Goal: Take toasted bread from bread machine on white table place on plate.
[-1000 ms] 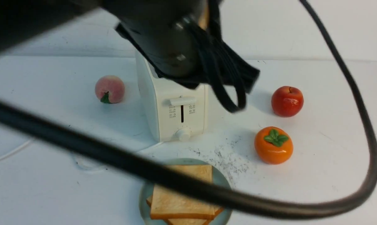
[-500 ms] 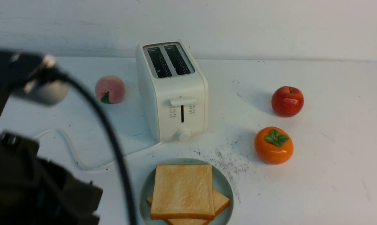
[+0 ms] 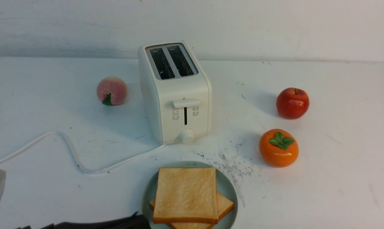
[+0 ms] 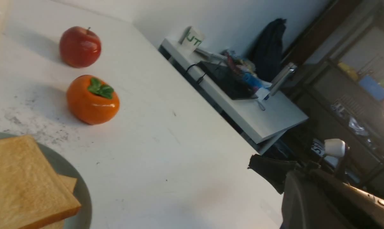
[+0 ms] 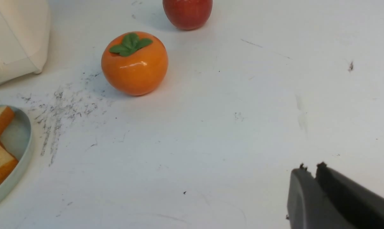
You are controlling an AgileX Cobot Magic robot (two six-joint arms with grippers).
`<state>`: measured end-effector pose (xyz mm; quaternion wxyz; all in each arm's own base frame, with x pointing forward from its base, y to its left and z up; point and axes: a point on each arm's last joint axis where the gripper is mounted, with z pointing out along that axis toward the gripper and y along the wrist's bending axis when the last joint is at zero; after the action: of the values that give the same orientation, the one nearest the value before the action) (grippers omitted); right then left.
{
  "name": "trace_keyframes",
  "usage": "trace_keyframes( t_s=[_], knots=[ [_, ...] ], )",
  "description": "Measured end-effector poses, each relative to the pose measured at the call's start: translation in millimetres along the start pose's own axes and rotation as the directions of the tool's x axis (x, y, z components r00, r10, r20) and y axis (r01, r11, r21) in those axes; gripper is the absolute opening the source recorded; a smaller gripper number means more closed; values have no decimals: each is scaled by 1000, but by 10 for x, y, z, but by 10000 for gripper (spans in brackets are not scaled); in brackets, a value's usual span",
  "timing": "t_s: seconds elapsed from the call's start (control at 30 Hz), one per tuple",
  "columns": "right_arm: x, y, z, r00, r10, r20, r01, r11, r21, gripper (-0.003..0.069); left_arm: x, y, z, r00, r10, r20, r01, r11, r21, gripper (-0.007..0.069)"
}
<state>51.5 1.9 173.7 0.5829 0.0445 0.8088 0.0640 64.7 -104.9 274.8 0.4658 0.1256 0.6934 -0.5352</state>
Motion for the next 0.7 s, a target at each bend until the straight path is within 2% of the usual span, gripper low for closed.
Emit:
trace_keyframes(
  t_s=[0.5,0.6,0.7],
  knots=[
    [0,0,0,1000,0,0,0,1000,0,65,98,77,-15,1000,2,-30,-3,1000,-23,0],
    [0,0,0,1000,0,0,0,1000,0,65,109,97,-16,999,-9,-41,7,999,-46,1],
    [0,0,0,1000,0,0,0,1000,0,67,151,180,-26,996,-18,-86,6,991,-137,4]
  ],
)
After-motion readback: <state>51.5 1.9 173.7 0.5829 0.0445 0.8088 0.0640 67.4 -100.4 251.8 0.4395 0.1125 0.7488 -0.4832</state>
